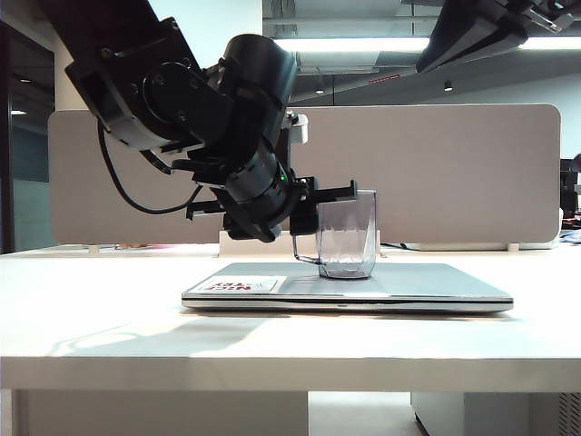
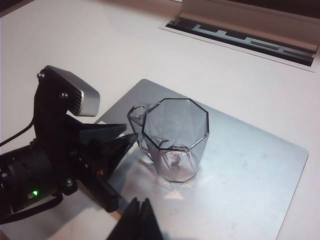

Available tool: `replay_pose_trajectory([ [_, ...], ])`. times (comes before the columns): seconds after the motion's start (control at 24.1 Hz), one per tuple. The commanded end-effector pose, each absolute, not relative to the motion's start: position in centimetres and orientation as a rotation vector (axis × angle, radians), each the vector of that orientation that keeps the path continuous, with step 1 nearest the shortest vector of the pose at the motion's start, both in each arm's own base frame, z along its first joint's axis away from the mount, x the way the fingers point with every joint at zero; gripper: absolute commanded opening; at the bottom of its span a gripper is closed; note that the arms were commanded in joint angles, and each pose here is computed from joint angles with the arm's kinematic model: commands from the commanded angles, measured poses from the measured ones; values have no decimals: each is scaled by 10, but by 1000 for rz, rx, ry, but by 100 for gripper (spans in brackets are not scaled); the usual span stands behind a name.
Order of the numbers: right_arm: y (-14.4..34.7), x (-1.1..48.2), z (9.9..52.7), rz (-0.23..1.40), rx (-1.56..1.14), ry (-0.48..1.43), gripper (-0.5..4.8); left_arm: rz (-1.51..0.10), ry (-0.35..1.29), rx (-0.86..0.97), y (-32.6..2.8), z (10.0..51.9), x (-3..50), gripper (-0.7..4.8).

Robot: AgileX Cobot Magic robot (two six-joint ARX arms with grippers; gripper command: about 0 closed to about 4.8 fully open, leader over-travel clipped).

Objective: Pick up the water cup and place it on the left side of the laptop.

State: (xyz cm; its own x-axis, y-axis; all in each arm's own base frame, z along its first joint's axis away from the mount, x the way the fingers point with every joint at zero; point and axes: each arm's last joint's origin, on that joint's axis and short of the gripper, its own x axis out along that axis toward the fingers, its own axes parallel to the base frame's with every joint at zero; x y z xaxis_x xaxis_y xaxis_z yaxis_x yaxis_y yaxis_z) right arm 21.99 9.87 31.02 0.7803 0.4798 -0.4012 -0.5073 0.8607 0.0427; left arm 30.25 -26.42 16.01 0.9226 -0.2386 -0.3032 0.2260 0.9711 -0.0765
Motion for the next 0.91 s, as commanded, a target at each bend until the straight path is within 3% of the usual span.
replay_pose_trajectory([
  [0.04, 99, 220, 314, 537, -65, 391, -2, -307, 267, -96, -265, 169, 305, 121],
  [0.66, 99, 220, 314, 537, -63, 386, -2, -330, 243, -134, -248, 169, 324, 120],
  [0.91, 99, 220, 314, 537, -60, 388, -2, -345, 239, -137, -249, 168, 330, 88],
])
